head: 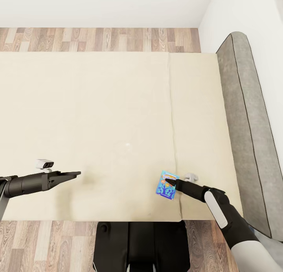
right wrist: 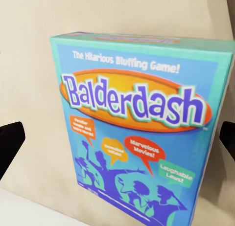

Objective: Put all the toys in the child's room - the three board games (two on the bed and one on the table), the two jigsaw puzzles on the table, and the tennis ball on the table - inside the toy box on the table in the child's room.

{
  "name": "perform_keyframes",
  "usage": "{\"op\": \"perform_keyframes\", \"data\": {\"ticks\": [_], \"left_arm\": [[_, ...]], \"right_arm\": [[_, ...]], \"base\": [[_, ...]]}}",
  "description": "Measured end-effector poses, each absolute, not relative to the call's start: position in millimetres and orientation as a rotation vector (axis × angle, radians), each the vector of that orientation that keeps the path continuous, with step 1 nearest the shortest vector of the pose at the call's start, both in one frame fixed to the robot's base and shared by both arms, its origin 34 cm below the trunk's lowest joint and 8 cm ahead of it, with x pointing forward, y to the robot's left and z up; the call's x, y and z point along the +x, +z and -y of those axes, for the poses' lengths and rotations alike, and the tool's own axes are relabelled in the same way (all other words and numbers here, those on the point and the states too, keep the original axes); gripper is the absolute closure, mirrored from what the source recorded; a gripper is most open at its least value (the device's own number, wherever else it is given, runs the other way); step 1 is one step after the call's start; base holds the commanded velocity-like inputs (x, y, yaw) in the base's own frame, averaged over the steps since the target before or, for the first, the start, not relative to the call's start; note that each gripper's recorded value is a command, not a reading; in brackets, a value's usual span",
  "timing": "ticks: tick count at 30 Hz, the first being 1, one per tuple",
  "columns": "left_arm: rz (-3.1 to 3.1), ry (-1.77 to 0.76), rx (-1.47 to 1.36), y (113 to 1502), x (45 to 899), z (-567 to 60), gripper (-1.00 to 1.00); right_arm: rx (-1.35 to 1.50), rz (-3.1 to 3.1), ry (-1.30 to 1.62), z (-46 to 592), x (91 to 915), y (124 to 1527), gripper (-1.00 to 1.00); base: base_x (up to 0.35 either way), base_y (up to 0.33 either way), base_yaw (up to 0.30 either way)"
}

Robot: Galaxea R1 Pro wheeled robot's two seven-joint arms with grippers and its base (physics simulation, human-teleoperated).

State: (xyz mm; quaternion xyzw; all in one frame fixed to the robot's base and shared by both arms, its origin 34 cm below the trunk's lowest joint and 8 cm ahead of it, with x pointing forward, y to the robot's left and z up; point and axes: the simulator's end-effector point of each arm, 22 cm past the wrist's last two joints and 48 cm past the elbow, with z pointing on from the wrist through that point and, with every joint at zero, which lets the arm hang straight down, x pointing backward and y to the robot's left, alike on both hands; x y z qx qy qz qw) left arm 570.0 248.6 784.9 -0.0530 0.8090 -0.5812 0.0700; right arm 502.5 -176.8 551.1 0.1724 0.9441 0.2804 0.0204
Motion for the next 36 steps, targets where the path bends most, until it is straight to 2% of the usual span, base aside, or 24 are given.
{"op": "perform_keyframes", "data": {"ticks": [36], "left_arm": [[-2.433,-1.750,-0.160,785.0,570.2,-248.4,-1.00]], "right_arm": [[0.550,-2.912,0.909,160.1,504.0,553.6,-1.00]], "base": [[0.000,0.000,0.000]]}}
